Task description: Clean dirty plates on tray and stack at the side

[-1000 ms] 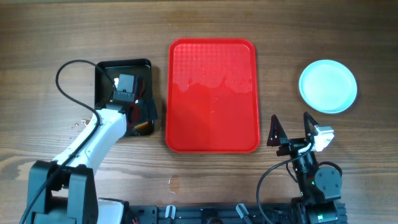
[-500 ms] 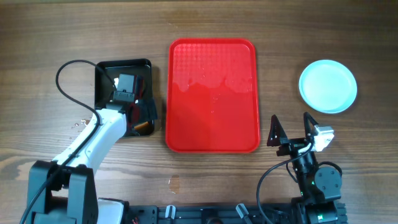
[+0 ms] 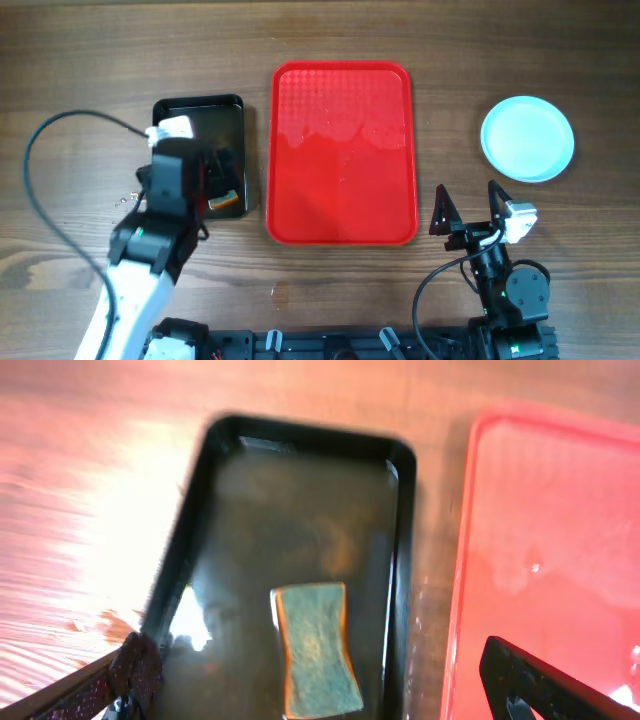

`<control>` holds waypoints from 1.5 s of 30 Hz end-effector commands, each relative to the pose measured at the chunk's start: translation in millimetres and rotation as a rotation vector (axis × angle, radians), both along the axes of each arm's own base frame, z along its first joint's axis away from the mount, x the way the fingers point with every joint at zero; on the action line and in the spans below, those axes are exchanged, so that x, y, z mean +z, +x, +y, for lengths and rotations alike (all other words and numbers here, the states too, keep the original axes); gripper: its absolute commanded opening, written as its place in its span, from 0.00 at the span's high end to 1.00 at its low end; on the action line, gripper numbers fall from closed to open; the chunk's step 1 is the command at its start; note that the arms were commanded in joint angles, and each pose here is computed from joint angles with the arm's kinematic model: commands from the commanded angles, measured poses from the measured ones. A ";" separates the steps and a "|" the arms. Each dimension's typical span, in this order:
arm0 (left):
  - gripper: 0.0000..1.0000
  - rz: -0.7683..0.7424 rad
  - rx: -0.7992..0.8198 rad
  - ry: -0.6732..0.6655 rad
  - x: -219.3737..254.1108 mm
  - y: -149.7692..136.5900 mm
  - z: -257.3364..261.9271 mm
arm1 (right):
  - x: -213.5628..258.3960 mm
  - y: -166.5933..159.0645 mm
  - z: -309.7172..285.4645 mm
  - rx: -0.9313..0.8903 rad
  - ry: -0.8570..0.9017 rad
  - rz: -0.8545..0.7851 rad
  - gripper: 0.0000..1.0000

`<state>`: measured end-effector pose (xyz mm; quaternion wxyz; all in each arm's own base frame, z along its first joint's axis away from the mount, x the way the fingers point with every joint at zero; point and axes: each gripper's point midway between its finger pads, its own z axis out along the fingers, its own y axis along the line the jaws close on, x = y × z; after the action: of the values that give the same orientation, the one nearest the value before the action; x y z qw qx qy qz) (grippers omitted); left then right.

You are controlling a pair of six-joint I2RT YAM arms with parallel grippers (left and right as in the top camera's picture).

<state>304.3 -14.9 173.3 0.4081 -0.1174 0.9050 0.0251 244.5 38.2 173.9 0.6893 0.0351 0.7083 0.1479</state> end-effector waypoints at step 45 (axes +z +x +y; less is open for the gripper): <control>0.00 -0.722 0.114 -0.336 -11.5 -59.2 30.8 | 2.5 -0.5 -1.2 -0.005 0.006 -0.011 0.00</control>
<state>245.1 18.6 162.0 0.6730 -0.2354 0.6881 -0.1348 244.5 38.2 173.5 0.6888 0.0352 0.7089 0.1478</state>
